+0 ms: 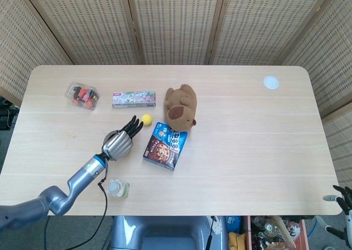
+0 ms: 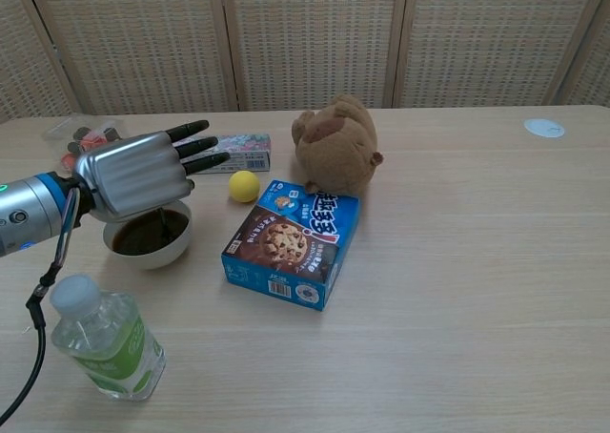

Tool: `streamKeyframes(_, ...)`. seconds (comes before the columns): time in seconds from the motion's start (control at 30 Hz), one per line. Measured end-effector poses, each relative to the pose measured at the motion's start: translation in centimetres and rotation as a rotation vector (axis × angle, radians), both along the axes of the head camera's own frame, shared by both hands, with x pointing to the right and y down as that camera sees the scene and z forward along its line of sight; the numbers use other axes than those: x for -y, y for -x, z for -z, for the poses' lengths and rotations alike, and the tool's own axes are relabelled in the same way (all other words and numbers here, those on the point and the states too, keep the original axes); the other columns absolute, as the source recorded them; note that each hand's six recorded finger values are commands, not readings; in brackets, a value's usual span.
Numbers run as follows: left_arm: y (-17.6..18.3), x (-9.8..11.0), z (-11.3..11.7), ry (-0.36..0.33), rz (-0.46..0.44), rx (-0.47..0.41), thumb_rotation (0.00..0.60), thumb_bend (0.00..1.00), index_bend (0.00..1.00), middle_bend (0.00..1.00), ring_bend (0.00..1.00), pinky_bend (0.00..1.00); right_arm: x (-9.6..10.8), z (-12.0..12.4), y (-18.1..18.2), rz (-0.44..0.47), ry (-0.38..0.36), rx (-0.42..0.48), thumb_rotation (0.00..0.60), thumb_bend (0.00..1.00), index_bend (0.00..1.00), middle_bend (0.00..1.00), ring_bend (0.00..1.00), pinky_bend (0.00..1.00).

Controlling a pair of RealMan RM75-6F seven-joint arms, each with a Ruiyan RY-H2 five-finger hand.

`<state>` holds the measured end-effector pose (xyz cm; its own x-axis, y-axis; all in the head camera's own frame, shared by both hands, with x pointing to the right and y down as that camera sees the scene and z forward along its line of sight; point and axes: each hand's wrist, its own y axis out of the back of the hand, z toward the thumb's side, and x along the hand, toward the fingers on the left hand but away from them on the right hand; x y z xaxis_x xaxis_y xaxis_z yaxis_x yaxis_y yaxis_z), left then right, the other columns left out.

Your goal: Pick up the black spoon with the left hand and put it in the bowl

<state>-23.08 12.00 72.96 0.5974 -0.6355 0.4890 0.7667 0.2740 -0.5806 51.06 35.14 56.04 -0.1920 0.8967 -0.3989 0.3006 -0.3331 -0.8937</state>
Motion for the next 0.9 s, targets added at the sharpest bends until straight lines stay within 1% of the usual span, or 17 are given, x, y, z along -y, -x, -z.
streamKeyframes(0.3,1.4,1.1,-0.4,-0.008,0.069,0.012,0.6,0.46,0.62,0.02,0.0,0.0,0.1,-0.1,0.1,0.003,0.004,0.001,0.6,0.3,0.43,0.27,0.13,0.24)
streamKeyframes(0.47,2.7,1.4,-0.4,-0.007,0.1,0.022,0.6,0.46,0.62,0.02,0.0,0.0,0.2,-0.1,0.2,0.008,0.002,0.004,0.6,0.3,0.43,0.27,0.13,0.24)
streamKeyframes(0.63,3.8,1.3,-0.1,0.01,0.14,0.01,0.6,0.46,0.62,0.0,0.0,0.0,0.3,-0.2,0.3,0.011,0.002,0.005,0.6,0.3,0.43,0.27,0.13,0.24)
streamKeyframes(0.67,3.9,1.3,0.0,0.01,0.141,0.01,0.6,0.46,0.59,0.0,0.0,0.0,0.3,-0.2,0.3,0.011,0.002,0.005,0.6,0.3,0.43,0.27,0.13,0.24)
streamKeyframes(0.7,4.0,1.3,0.0,0.01,0.144,0.012,0.6,0.46,0.54,0.0,0.0,0.0,0.3,-0.1,0.4,0.012,0.001,0.006,0.6,0.3,0.43,0.27,0.13,0.24)
streamKeyframes(0.8,4.1,1.2,0.0,0.01,0.155,0.021,0.6,0.46,0.3,0.0,0.0,0.0,0.4,0.0,0.4,0.015,-0.003,0.005,0.6,0.3,0.43,0.27,0.13,0.24)
streamKeyframes(0.9,4.2,1.0,0.1,0.008,0.167,0.029,0.6,0.46,0.15,0.0,0.0,0.0,0.4,0.0,0.4,0.014,-0.003,0.005,0.6,0.3,0.43,0.27,0.13,0.24)
